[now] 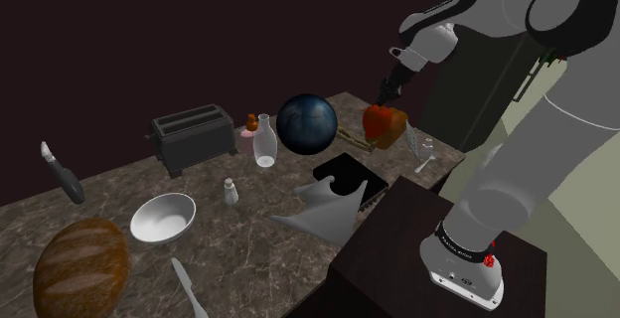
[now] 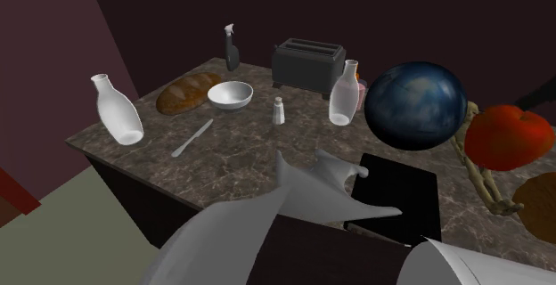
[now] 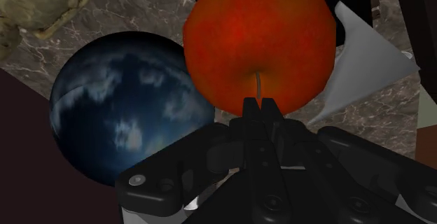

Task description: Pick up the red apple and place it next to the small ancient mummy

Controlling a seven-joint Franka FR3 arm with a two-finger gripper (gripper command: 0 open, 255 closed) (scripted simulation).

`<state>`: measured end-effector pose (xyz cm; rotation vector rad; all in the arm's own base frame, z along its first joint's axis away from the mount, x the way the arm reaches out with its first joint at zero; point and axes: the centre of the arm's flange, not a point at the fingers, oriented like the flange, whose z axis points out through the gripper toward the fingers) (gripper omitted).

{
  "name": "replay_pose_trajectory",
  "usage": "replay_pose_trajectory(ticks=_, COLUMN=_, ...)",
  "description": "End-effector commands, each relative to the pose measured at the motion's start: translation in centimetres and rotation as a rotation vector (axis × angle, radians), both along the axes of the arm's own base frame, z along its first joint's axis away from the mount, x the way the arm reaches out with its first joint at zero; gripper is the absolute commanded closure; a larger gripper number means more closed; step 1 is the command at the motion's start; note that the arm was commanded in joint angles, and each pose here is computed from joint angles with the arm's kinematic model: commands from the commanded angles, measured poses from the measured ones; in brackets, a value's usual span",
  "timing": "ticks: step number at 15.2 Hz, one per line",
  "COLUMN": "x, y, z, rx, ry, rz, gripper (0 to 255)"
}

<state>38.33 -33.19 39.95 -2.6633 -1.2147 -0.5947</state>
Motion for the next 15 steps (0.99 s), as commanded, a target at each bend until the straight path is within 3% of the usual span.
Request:
replay_pose_trajectory(ticks=1, x=-0.8, y=-2.5, z=0.0, rx=-0.001, ry=-0.001, rz=0.002, gripper=255)
replay_pose_trajectory(ticks=5, x=-2.2, y=-7.0, z=0.1, rx=-0.001, ry=-0.001, rz=0.002, gripper=255)
replay_pose_trajectory(ticks=15, x=-2.2, y=-7.0, z=-5.2, rx=-0.001, ry=-0.001, rz=0.002, gripper=255)
